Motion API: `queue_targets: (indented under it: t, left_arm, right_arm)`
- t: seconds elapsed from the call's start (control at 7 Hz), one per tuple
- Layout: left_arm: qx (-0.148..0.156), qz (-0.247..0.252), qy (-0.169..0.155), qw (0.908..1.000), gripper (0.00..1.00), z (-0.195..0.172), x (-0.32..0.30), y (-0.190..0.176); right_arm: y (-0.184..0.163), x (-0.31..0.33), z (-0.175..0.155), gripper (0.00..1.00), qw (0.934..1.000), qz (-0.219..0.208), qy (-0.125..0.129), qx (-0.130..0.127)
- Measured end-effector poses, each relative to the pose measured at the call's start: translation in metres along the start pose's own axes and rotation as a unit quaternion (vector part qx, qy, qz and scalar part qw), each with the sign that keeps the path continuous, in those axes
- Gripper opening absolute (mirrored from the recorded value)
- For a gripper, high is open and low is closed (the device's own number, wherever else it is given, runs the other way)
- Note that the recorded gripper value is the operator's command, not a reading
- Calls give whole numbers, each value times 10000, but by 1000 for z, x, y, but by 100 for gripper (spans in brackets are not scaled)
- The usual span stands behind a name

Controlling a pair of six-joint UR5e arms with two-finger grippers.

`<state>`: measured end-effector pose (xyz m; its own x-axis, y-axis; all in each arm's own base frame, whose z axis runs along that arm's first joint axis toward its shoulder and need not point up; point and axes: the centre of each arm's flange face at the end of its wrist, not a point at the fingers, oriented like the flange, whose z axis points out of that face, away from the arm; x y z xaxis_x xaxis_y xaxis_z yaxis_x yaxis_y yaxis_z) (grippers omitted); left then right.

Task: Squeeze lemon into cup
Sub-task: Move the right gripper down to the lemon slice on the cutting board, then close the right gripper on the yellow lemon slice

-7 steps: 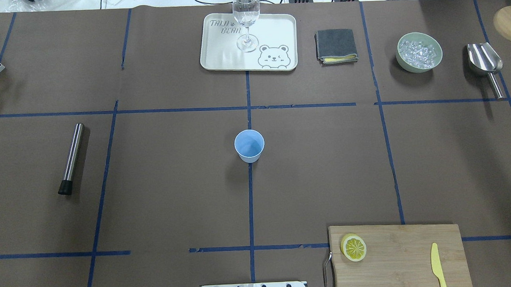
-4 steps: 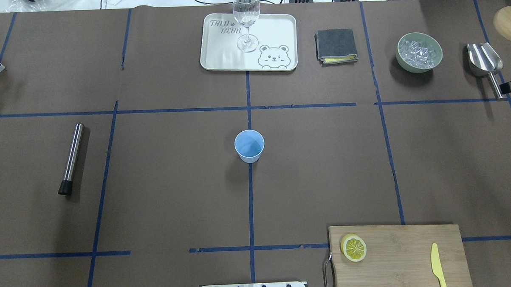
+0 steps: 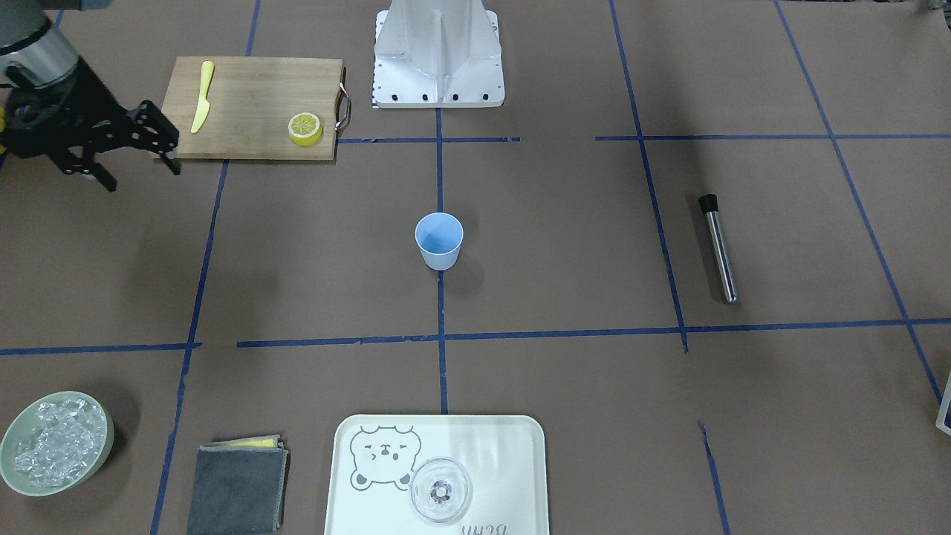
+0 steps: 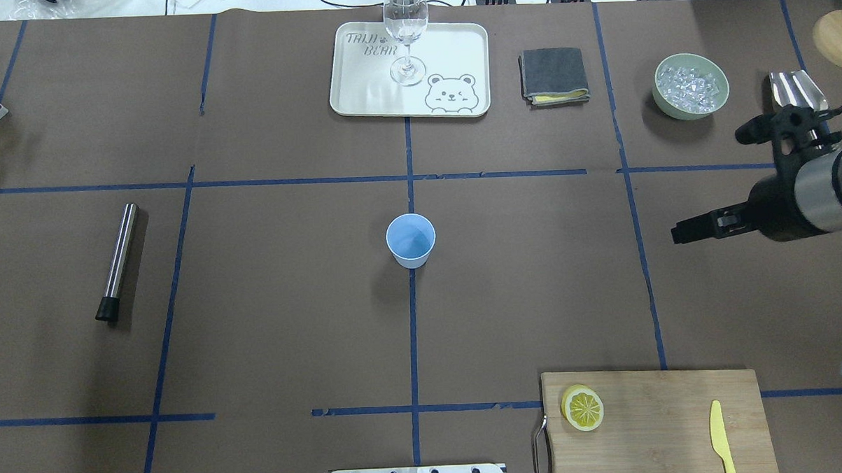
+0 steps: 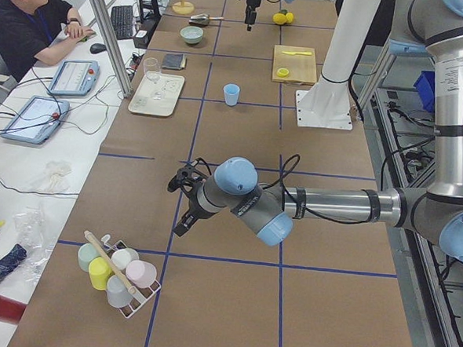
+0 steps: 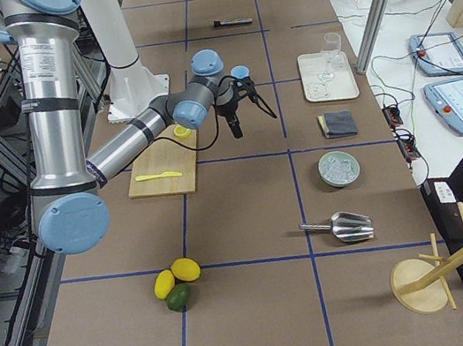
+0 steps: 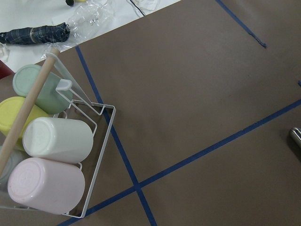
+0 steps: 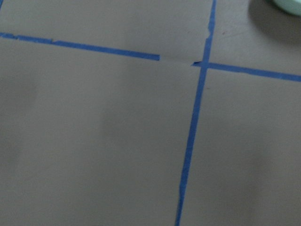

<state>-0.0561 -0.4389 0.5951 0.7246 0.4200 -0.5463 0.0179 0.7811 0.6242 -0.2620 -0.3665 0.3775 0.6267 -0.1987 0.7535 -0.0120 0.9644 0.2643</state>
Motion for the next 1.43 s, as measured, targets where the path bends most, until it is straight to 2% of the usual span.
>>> queue_targets:
  t: [0.29, 0.57, 0.71, 1.0, 1.43]
  left_arm:
    - [27, 20, -142, 9999, 100, -1, -2, 1]
    - [54, 44, -165, 9998, 100, -2, -2, 0]
    - [58, 49, -165, 9998, 100, -1, -2, 0]
    - [62, 49, -160, 9998, 100, -1, -3, 0]
    - [64, 27, -140, 9999, 100, 0, -2, 0]
  right_arm:
    - [47, -65, 38, 100, 9999, -153, 26, -65]
    - [101, -112, 70, 100, 9996, -130, 240, 110]
    - [123, -129, 80, 100, 9991, 20, 400, 154]
    - [149, -168, 94, 100, 9966, 272, 751, 190]
    - [173, -195, 110, 100, 9946, 151, 1013, 175]
